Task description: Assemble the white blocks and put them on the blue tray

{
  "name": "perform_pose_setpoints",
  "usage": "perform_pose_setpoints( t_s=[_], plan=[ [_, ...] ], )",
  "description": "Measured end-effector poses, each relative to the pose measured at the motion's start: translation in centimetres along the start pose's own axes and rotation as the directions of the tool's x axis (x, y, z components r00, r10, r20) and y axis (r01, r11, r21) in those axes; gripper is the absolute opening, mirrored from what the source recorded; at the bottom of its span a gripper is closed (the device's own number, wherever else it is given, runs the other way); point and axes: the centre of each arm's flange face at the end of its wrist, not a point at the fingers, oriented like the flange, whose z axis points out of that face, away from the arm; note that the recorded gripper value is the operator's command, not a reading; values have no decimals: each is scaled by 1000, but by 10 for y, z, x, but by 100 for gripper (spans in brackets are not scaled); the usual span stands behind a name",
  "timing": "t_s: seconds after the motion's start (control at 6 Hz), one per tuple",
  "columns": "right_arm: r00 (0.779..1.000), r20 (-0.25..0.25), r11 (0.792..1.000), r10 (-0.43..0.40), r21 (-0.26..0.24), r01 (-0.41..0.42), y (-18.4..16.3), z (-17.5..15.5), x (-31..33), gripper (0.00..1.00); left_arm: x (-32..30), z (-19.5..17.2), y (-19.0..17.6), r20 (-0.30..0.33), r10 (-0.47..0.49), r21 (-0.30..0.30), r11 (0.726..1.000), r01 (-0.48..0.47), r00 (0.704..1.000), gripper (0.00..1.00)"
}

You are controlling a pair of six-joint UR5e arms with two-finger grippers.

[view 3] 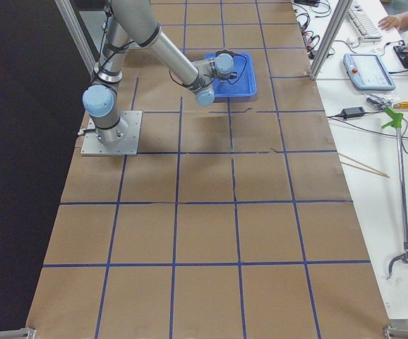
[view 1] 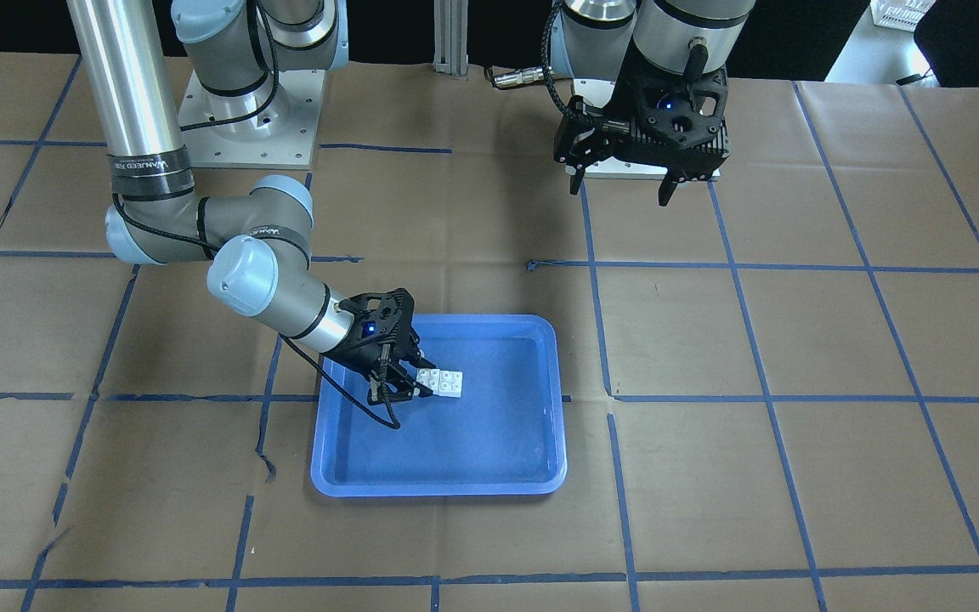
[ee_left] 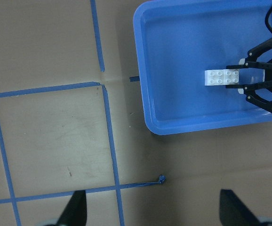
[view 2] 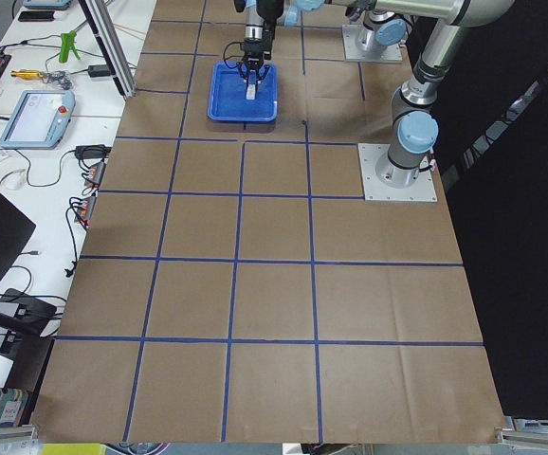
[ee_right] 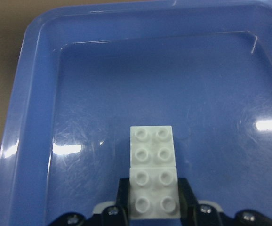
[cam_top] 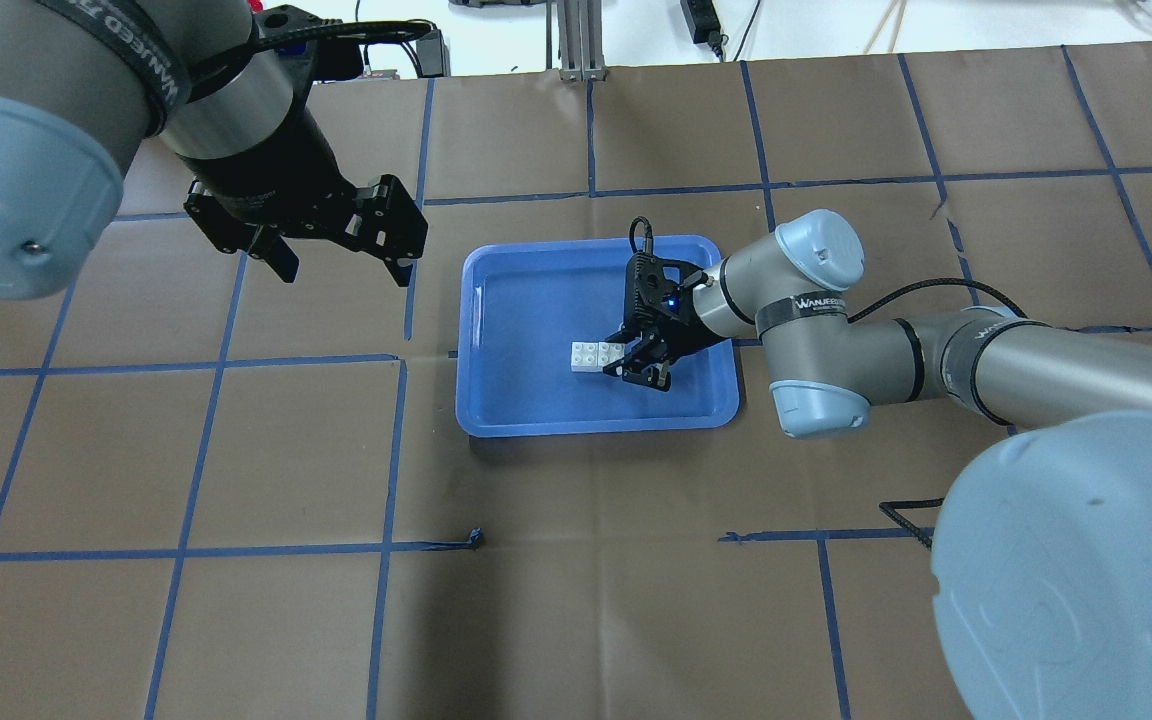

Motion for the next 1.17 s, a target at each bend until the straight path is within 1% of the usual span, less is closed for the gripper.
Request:
perform_pose_setpoints(
  t_s=[1.17],
  plan=[
    [1000,2,1000,7,2,-7,3,5,1,33,0,-1,0,0,-1,1,1000,1,1000,99]
  ],
)
